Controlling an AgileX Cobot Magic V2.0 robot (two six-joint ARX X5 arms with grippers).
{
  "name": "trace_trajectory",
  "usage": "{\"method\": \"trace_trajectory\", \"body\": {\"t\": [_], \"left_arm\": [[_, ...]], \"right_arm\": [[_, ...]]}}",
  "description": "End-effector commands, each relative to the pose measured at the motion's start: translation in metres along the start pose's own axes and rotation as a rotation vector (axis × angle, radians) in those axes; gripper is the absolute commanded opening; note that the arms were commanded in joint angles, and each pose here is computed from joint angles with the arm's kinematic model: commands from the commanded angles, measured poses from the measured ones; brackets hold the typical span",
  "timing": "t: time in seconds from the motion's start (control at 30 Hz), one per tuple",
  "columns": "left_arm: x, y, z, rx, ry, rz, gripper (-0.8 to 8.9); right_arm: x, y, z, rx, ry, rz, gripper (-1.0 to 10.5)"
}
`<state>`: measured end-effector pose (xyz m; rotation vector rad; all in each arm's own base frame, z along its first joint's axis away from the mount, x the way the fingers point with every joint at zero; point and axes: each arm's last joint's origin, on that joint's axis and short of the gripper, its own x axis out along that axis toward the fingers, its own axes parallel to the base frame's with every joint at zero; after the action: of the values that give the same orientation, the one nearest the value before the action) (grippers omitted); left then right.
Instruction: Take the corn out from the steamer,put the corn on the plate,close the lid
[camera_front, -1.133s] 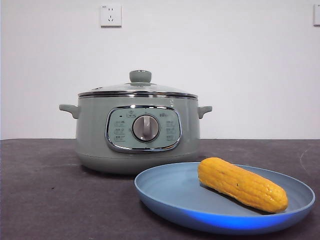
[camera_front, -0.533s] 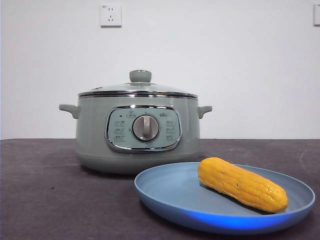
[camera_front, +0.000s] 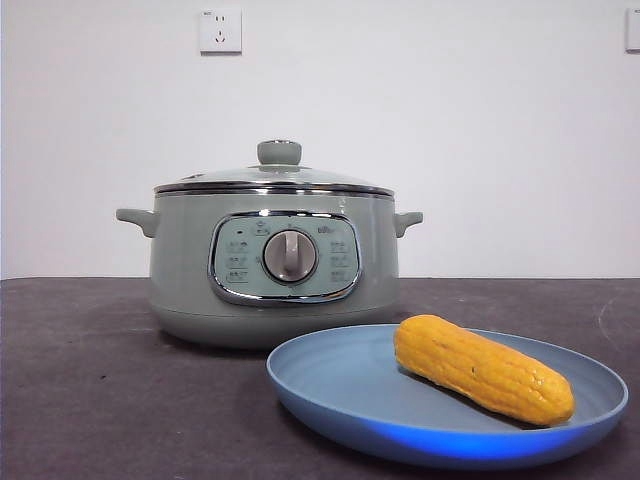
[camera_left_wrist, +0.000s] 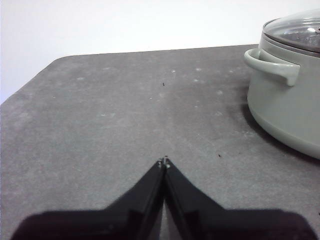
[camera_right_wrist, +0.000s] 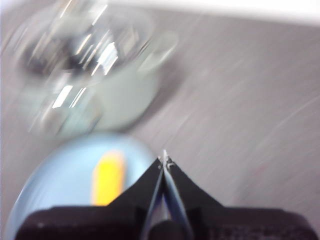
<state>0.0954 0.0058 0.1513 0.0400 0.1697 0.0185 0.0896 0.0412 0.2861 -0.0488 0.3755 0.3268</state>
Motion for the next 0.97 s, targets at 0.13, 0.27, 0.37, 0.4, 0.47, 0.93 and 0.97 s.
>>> {"method": "trace_trajectory", "body": {"t": [0.13,0.27,0.37,0.4,0.47,0.93,0.97], "left_arm": [[0.001,0.0,-0.004,-0.007,0.007,0.004,-0.04],[0.001,0.0,-0.004,-0.007,0.007,0.004,-0.04],[0.001,0.0,-0.004,-0.007,0.007,0.004,-0.04],[0.001,0.0,-0.004,-0.007,0.007,0.004,-0.04],[0.001,0.0,-0.004,-0.007,0.007,0.004,-0.04],[0.001,0.0,-0.004,-0.007,0.007,0.004,-0.04],[0.001,0.0,-0.004,-0.007,0.007,0.004,-0.04]], "right_arm": [[-0.014,-0.027,0.005,0.081,-0.226,-0.263,0.0],[-0.015,-0.036,-0.019,0.05,-0.335,-0.331,0.0],[-0.008,-0.04,-0.043,0.049,-0.366,-0.388,0.0],[-0.003,-0.042,-0.052,0.052,-0.37,-0.404,0.0],[0.004,-0.044,-0.068,0.06,-0.363,-0.422,0.0],[0.041,-0.05,-0.131,0.117,-0.207,-0.41,0.0],[0.041,-0.05,-0.131,0.117,-0.206,-0.412,0.0]]}}
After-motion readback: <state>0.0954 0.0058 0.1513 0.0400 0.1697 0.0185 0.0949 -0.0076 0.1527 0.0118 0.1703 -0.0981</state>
